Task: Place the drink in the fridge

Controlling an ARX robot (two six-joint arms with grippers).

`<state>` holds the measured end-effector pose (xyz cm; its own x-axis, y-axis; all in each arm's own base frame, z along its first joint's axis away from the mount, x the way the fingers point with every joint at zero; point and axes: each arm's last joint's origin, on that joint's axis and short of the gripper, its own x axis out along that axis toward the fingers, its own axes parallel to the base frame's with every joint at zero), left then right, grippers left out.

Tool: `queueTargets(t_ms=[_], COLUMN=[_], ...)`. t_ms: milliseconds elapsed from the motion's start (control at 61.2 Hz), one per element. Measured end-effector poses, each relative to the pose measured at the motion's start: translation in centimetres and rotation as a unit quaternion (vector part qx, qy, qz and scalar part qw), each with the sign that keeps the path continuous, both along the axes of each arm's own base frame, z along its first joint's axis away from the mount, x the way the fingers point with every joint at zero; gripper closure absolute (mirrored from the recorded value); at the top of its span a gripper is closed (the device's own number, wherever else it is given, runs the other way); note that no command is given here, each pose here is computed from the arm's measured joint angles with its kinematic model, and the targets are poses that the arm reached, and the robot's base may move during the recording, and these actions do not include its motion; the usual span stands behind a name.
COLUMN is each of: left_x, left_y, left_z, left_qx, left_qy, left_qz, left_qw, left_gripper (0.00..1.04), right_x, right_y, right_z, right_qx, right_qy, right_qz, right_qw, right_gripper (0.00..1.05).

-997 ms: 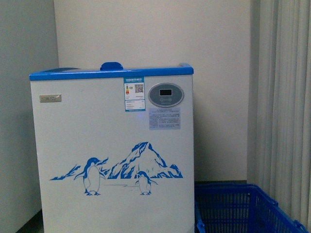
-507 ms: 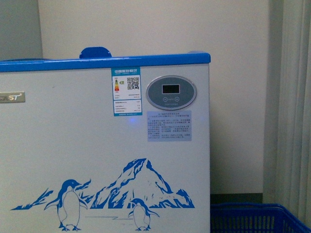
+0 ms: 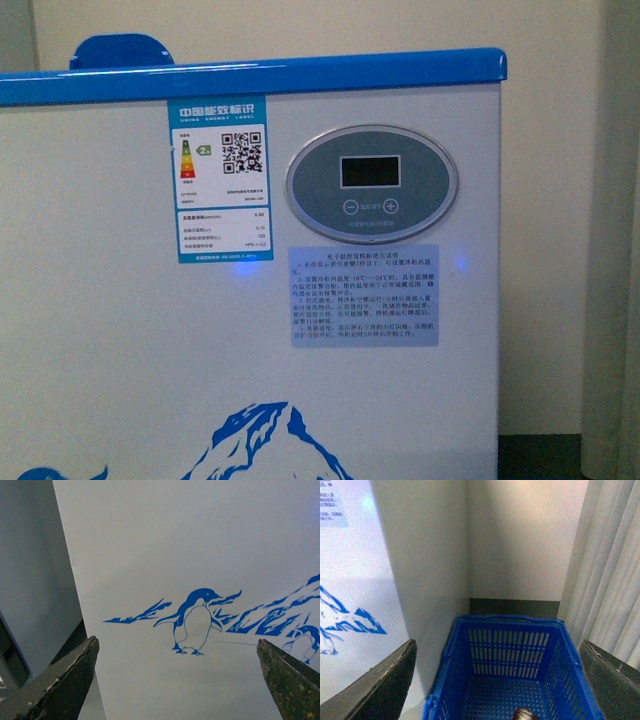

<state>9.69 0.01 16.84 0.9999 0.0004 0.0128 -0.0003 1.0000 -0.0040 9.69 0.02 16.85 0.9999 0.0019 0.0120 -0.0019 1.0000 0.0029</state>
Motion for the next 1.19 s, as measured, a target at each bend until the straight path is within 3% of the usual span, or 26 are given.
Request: queueTargets(t_ms=[458, 523, 605, 719, 866, 1029, 1193], left_x=[0.0, 0.0, 0.0, 0.0, 0.0, 0.0, 0.0], left_y=[0.0, 0.0, 0.0, 0.0, 0.0, 0.0, 0.0], left_z=[0.0, 0.0, 0.0, 0.0, 0.0, 0.0, 0.0], left_qx=[0.0, 0.0, 0.0, 0.0, 0.0, 0.0, 0.0], left_qy=[0.0, 0.0, 0.0, 0.0, 0.0, 0.0, 0.0], left_qz=[0.001, 0.0, 0.001, 0.001, 0.001, 0.001, 0.001], left_qw=[1.0, 1.0, 1.0, 1.0, 1.0, 1.0, 1.0], left_gripper=[0.08, 0.08, 0.08, 0.08, 0.08, 0.08, 0.08], right_x=[0.0, 0.1, 0.3, 1.8, 6.8, 11.9, 15.0], right_y=[0.0, -0.1, -0.5, -1.9, -5.6, -7.6, -8.0], right_z=[0.0, -0.2, -0.2, -1.1, -2.2, -8.5, -13.8], right_qx=[0.0, 0.024, 0.052, 0.104, 0.162, 0.178, 0.184], right_qy=[0.0, 0.061, 0.167, 0.269, 0.318, 0.404, 0.448], right_qz=[-0.002, -0.053, -0.122, -0.153, -0.18, -0.197, -0.212], right_qw=[1.0, 0.996, 0.977, 0.945, 0.917, 0.875, 0.849], right_gripper=[0.07, 0.07, 0.07, 0.07, 0.07, 0.07, 0.07])
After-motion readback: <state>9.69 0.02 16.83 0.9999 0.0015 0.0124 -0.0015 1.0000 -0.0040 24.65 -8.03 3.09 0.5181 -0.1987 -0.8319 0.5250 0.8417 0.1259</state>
